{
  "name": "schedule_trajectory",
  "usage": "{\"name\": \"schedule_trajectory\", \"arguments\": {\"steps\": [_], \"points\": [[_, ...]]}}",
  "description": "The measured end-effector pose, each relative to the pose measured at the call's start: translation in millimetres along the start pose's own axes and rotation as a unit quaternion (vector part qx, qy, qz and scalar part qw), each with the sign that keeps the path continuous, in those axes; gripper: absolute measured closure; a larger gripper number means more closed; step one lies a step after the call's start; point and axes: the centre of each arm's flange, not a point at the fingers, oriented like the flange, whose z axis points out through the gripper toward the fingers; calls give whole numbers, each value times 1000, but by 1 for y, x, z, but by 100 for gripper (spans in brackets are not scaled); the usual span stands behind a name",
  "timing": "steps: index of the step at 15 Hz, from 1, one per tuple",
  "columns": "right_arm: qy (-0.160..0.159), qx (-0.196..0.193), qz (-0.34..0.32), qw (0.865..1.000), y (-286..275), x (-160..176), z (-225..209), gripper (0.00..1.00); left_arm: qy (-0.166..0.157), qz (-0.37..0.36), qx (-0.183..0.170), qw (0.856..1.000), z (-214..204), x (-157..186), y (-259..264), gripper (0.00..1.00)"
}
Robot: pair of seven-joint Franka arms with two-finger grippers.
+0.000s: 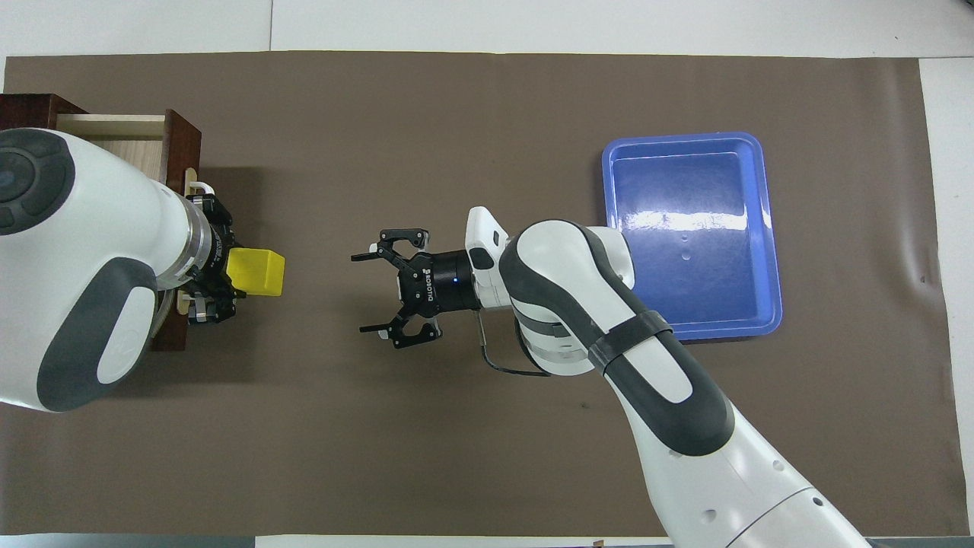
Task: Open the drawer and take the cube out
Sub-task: 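Lift the cube toward the right gripper and close the right gripper on it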
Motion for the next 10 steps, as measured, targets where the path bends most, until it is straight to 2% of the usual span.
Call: {"name": "schedule_trajectory", "arguments": {"steps": [5, 10], "points": [[18, -24, 37, 999, -6, 7, 27, 0, -22, -22, -29, 999, -4, -33, -9, 44], [20, -30, 67, 997, -6, 9, 34, 0, -28, -39, -37, 998, -1, -36, -8, 44]]}}
